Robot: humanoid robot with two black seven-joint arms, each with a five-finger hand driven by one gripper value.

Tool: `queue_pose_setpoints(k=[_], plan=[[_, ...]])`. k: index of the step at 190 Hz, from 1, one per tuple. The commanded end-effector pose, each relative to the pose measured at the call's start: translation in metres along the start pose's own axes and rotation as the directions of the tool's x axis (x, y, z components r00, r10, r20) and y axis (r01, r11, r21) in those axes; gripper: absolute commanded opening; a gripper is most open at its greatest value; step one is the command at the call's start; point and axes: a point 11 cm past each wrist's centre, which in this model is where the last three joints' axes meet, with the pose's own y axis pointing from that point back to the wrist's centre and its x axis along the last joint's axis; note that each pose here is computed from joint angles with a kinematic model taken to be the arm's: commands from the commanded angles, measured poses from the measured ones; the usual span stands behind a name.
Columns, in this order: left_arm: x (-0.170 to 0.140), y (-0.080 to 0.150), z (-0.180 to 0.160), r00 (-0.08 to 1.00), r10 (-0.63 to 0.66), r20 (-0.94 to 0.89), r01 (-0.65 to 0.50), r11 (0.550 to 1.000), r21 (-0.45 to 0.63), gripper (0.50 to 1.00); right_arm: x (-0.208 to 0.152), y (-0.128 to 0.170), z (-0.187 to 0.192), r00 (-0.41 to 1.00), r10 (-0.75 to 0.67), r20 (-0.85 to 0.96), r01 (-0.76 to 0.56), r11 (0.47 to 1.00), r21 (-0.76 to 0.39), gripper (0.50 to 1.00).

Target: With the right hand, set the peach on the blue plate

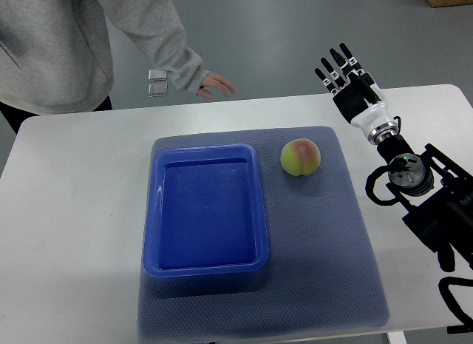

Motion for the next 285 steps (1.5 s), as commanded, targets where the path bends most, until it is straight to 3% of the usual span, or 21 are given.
queue_pose_setpoints(k=[1, 50, 76, 85, 86, 98, 118, 128, 129, 139, 148, 157, 158, 166, 207, 285], plan=[[0.000, 0.000, 0.000, 1.000, -0.001, -0.002, 0.000, 1.000, -0.001, 1.000, 0.001, 0.000, -0.002, 1.000, 0.001, -0.004, -0.001, 1.000, 0.002, 0.932], [-0.001, 0.000, 0.001, 1.000, -0.002, 0.000, 0.002, 1.000, -0.002, 1.000, -0.003, -0.002, -0.004, 0.999, -0.013, -0.033, 0.013, 1.000, -0.009, 0.930], [-0.001, 0.000, 0.000, 1.000, -0.002, -0.002, 0.002, 1.000, 0.000, 1.000, -0.030, -0.018, 0.000, 0.960, -0.126, -0.249, 0.101, 0.989, -0.112, 0.930], [-0.001, 0.000, 0.000, 1.000, -0.002, -0.002, 0.002, 1.000, 0.000, 1.000, -0.030, -0.018, 0.000, 0.960, -0.126, -0.249, 0.101, 0.989, -0.112, 0.930], [-0.001, 0.000, 0.001, 1.000, -0.002, -0.001, 0.002, 1.000, -0.002, 1.000, -0.035, -0.021, -0.007, 0.913, -0.173, -0.368, 0.121, 0.980, -0.160, 0.930], [-0.001, 0.000, 0.001, 1.000, -0.002, 0.001, 0.002, 1.000, -0.002, 1.000, -0.041, -0.025, -0.016, 0.825, -0.243, -0.510, 0.138, 0.962, -0.235, 0.930], [-0.001, 0.000, 0.001, 1.000, -0.002, 0.002, 0.002, 1.000, -0.002, 1.000, -0.060, -0.035, -0.019, 0.572, -0.401, -0.716, 0.130, 0.906, -0.403, 0.930], [-0.001, 0.000, 0.001, 1.000, -0.002, 0.002, 0.002, 1.000, -0.002, 1.000, -0.060, -0.035, -0.019, 0.571, -0.401, -0.716, 0.130, 0.906, -0.403, 0.930], [-0.001, 0.000, 0.001, 1.000, -0.002, 0.004, 0.002, 1.000, -0.002, 1.000, -0.062, -0.035, -0.015, 0.360, -0.511, -0.781, 0.052, 0.846, -0.530, 0.930], [-0.001, 0.000, 0.001, 1.000, -0.002, 0.004, 0.002, 1.000, -0.002, 1.000, -0.056, -0.033, -0.015, 0.142, -0.608, -0.781, -0.079, 0.779, -0.622, 0.930], [-0.001, 0.000, 0.000, 1.000, -0.003, 0.005, 0.003, 1.000, 0.000, 1.000, -0.052, -0.032, -0.018, 0.006, -0.666, -0.746, -0.169, 0.735, -0.657, 0.930], [-0.001, 0.000, 0.000, 1.000, -0.003, 0.005, 0.003, 1.000, 0.000, 1.000, -0.052, -0.032, -0.018, 0.006, -0.666, -0.746, -0.169, 0.735, -0.657, 0.930], [-0.001, 0.000, 0.001, 1.000, -0.003, 0.004, 0.003, 1.000, -0.002, 1.000, -0.054, -0.033, -0.020, -0.109, -0.713, -0.693, -0.244, 0.695, -0.676, 0.932], [-0.001, 0.000, 0.001, 1.000, -0.003, 0.004, 0.003, 1.000, -0.002, 1.000, -0.055, -0.034, -0.021, -0.165, -0.734, -0.659, -0.292, 0.675, -0.678, 0.932], [-0.001, 0.000, 0.001, 1.000, -0.003, 0.002, 0.003, 1.000, -0.002, 1.000, -0.050, -0.031, -0.009, -0.215, -0.763, -0.609, -0.364, 0.642, -0.675, 0.930], [-0.001, 0.000, 0.001, 1.000, -0.003, 0.002, 0.003, 1.000, -0.002, 1.000, -0.038, -0.012, 0.018, -0.196, -0.797, -0.571, -0.351, 0.601, -0.718, 0.930]])
